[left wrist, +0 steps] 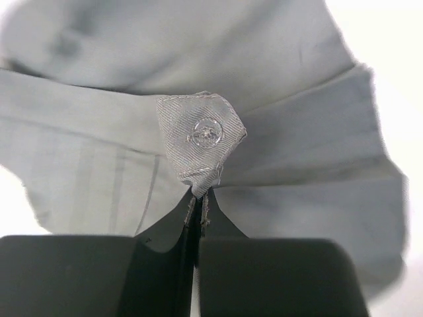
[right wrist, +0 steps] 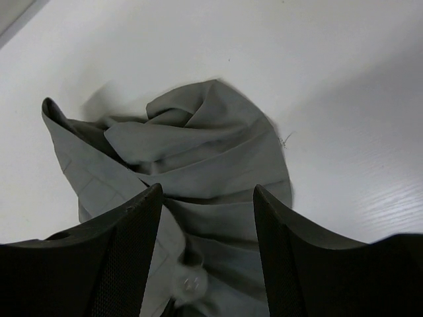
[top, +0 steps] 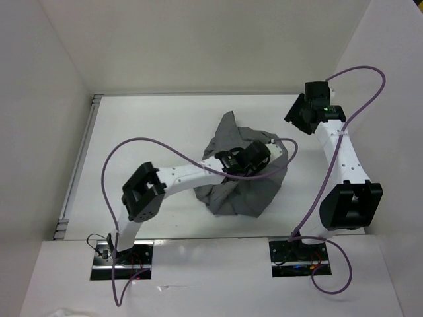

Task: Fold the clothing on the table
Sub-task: Flatten the skirt out

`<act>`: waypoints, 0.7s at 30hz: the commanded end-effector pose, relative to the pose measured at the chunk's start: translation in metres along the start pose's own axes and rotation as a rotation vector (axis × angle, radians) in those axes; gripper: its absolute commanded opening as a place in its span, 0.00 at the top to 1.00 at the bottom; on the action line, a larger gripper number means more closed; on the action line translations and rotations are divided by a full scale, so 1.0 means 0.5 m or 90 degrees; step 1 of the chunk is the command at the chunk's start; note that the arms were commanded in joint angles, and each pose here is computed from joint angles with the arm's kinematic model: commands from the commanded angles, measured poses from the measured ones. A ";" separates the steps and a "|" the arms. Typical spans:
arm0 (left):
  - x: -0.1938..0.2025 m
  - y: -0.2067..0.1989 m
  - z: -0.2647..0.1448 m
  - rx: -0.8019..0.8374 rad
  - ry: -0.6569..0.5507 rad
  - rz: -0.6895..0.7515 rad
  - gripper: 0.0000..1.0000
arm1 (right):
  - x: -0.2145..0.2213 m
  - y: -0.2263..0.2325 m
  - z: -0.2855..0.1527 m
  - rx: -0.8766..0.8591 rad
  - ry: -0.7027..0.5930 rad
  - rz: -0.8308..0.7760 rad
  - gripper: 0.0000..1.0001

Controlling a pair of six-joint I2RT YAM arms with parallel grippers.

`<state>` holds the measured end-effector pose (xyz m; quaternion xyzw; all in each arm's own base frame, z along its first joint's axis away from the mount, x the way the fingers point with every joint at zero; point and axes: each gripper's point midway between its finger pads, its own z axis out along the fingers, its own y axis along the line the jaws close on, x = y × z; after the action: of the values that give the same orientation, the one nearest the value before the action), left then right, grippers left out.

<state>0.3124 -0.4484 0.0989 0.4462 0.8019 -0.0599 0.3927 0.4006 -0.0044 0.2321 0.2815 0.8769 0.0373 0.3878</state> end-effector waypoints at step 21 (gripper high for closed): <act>0.216 0.571 -0.147 -0.277 -0.060 -0.632 1.00 | 0.162 0.135 0.094 -0.149 0.189 -0.124 0.41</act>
<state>0.4580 -0.1807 0.1350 -0.0018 0.9055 -0.0546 0.4209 0.4090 0.0649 0.1636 0.1861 0.9321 0.1208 0.2863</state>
